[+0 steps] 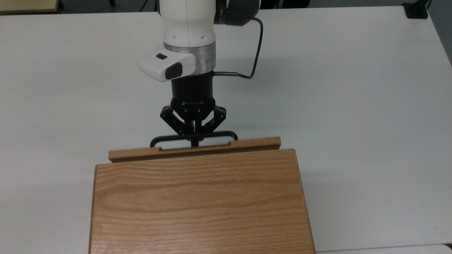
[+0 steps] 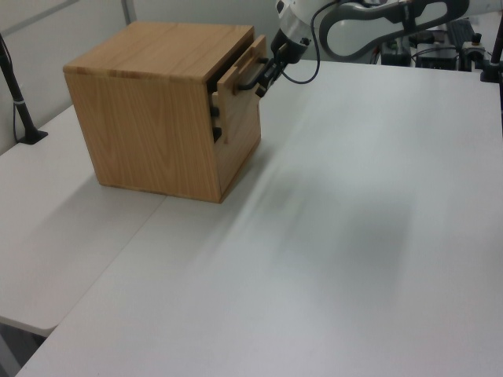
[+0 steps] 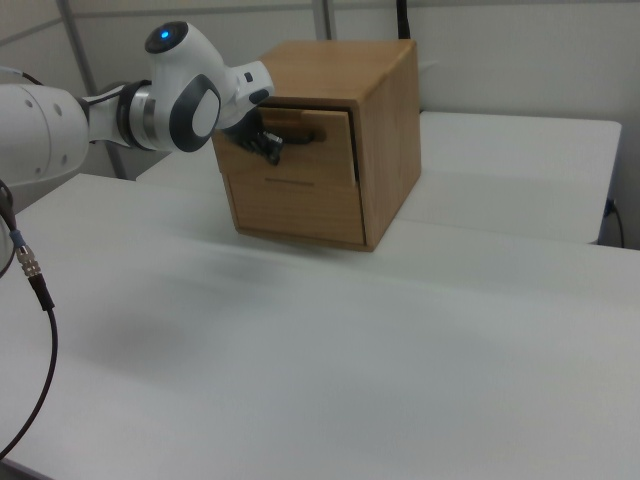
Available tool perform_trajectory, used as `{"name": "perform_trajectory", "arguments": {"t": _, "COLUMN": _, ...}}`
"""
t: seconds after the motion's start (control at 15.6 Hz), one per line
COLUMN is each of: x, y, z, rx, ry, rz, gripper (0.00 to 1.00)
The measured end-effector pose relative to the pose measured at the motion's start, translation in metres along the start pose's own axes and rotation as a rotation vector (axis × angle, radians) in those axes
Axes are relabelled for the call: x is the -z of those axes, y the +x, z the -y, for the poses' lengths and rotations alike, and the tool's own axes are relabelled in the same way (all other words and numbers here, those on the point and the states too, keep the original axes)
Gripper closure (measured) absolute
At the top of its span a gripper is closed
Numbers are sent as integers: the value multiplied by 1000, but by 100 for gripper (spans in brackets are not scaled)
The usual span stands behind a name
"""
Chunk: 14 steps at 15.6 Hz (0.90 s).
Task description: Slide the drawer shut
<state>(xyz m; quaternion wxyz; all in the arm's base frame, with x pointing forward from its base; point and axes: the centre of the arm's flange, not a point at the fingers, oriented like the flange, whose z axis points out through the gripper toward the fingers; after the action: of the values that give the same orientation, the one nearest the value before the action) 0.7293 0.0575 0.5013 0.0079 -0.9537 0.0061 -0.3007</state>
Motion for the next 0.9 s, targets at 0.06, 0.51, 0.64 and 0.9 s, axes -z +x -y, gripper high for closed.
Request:
{"name": "perform_trajectory", "arguments": {"t": 0.06, "x": 0, "y": 3, "z": 1, "rx": -11, "ry": 4, "rz": -41, "gripper": 100}}
{"name": "perform_trajectory", "arguments": {"t": 0.51, "x": -6, "y": 7, "z": 1, "rx": -46, "ry": 13, "rz": -123, "gripper": 100}}
{"name": "perform_trajectory", "arguments": {"t": 0.64, "x": -6, "y": 7, "z": 1, "rx": -46, "ry": 13, "rz": -123, "gripper": 100}}
{"name": "perform_trajectory", "arguments": {"t": 0.9, "x": -14, "y": -2, "z": 0, "rx": -34, "ry": -1, "rz": -60, "gripper": 100}}
